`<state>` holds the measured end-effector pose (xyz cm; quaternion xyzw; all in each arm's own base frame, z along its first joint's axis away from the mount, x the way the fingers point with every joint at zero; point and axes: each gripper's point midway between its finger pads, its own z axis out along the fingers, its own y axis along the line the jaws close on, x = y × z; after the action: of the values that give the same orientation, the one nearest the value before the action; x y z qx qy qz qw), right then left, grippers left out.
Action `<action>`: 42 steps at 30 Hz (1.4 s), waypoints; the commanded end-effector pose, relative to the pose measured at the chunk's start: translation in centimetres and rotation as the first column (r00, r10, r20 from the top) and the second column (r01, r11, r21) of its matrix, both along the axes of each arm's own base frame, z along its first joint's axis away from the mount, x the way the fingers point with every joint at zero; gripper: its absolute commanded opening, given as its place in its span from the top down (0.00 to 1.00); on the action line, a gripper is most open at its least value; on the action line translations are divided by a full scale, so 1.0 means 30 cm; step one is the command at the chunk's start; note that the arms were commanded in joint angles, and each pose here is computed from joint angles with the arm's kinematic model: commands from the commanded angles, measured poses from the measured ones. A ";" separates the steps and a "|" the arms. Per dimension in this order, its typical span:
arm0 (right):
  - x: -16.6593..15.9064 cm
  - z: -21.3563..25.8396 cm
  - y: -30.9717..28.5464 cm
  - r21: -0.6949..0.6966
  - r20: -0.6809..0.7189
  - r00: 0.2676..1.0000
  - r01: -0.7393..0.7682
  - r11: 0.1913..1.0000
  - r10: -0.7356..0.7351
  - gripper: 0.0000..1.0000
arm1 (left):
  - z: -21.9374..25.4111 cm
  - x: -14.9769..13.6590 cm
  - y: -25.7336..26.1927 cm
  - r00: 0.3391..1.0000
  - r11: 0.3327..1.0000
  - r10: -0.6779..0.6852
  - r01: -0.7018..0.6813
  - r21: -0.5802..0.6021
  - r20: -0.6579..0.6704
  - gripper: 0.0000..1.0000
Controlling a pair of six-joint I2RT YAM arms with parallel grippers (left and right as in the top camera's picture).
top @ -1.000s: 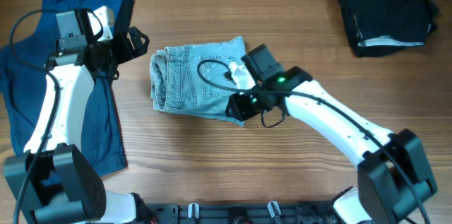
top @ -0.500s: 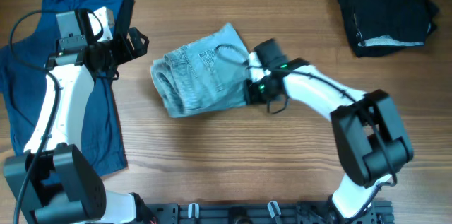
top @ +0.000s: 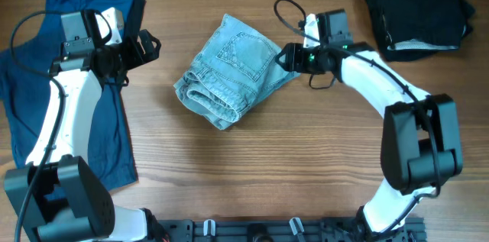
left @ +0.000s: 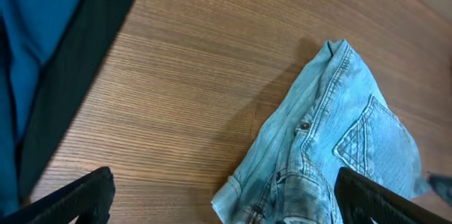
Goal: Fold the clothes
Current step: 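Grasp the folded shorts with the right gripper and drag them up-right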
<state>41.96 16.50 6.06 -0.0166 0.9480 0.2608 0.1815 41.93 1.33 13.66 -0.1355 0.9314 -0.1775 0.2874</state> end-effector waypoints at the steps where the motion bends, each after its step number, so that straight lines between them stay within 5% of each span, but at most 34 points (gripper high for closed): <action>1: -0.073 0.254 0.110 0.156 0.056 0.991 -0.131 0.979 0.124 0.20 | 0.014 0.002 0.012 1.000 0.999 -0.004 0.003 0.040 0.017 0.00; 6: -0.215 0.270 0.348 0.222 -0.121 0.990 -0.044 0.974 0.072 0.17 | 0.005 0.005 0.083 0.998 0.991 0.067 -0.068 0.117 0.011 0.00; 12: -0.240 0.242 0.582 0.117 0.027 0.998 0.054 0.992 -0.057 0.16 | 0.018 0.020 0.102 0.994 0.989 0.104 -0.107 0.101 0.032 0.00; 19: -0.321 0.137 0.652 0.139 -0.065 0.990 -0.115 0.984 0.125 0.21 | 0.018 0.021 0.103 0.994 0.989 0.104 -0.107 0.102 0.034 0.00; 26: -0.370 0.028 0.510 0.195 -0.353 0.921 -0.099 0.976 0.164 0.20 | 0.014 0.016 0.102 0.994 0.989 0.104 -0.106 0.101 0.026 0.00; 32: -0.232 -0.003 0.335 0.322 -0.304 0.925 -0.127 0.938 0.229 0.22 | 0.015 0.016 0.102 0.994 0.989 0.104 -0.106 0.101 0.026 0.00; 36: -0.120 -0.100 0.223 0.155 -0.193 0.969 -0.128 0.980 0.157 0.23 | 0.014 0.015 0.101 0.994 0.989 0.104 -0.106 0.100 0.024 0.00; 42: -0.097 -0.312 0.089 -0.078 -0.217 0.971 -0.122 0.989 0.103 0.23 | 0.006 0.005 0.097 0.995 0.990 0.103 -0.103 0.097 0.007 0.00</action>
<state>38.01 24.04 4.00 -0.0556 0.9286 0.3622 0.0593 42.19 4.09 13.37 -0.1633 0.9326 -0.1166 0.3001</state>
